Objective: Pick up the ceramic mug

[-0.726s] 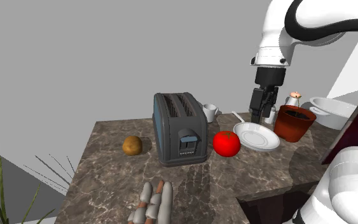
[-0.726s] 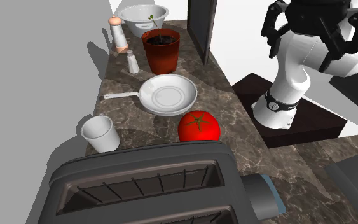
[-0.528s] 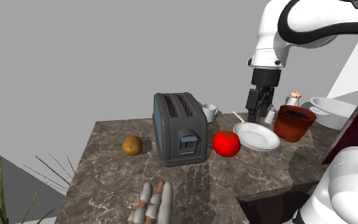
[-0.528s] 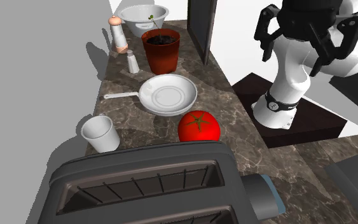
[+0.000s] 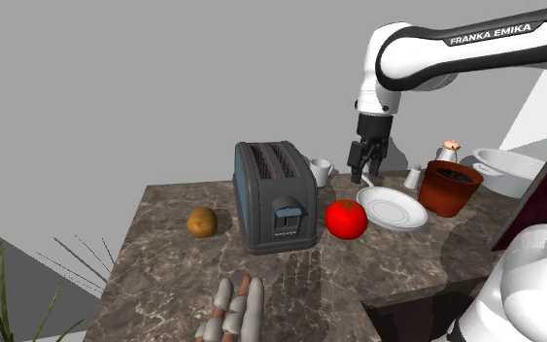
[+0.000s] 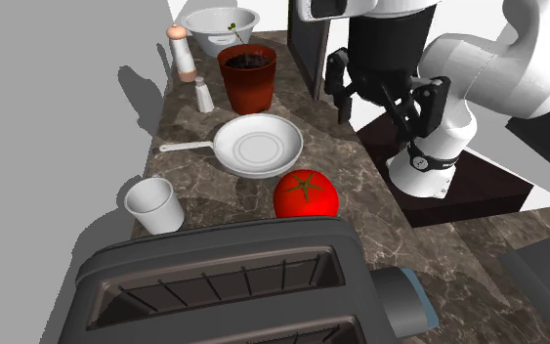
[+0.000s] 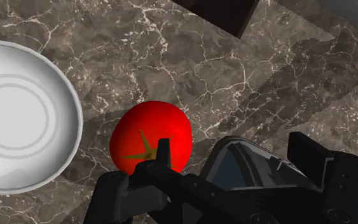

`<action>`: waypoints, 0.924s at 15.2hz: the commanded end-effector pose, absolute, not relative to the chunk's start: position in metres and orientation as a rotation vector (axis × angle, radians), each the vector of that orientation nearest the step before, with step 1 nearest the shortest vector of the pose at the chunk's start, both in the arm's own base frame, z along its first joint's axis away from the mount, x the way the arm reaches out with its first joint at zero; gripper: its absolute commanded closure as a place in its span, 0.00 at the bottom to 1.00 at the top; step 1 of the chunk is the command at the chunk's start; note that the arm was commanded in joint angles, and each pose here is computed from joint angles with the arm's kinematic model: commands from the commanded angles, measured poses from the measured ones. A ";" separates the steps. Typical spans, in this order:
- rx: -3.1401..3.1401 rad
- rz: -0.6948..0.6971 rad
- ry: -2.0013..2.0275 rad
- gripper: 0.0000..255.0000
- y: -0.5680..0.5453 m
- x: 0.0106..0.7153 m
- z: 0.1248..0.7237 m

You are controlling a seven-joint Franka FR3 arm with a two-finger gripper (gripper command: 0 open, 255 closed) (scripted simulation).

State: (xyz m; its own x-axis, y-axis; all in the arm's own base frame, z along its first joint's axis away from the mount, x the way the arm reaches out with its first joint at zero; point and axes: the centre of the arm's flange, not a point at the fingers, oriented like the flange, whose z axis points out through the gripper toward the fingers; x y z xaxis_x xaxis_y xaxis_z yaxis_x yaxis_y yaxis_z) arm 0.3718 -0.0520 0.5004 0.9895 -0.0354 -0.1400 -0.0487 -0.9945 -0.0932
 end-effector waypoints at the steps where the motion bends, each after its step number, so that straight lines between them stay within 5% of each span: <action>1: -3.050 0.200 0.070 0.00 -0.066 0.391 0.488; 14: -3.128 0.140 0.112 0.00 -0.144 0.516 0.424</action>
State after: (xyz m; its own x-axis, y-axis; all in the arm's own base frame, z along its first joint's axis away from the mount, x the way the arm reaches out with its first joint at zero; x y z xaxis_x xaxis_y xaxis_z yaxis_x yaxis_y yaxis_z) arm 0.5086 -0.1356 0.4290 0.9932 -0.0692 -0.0931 -0.0705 -0.9974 -0.0114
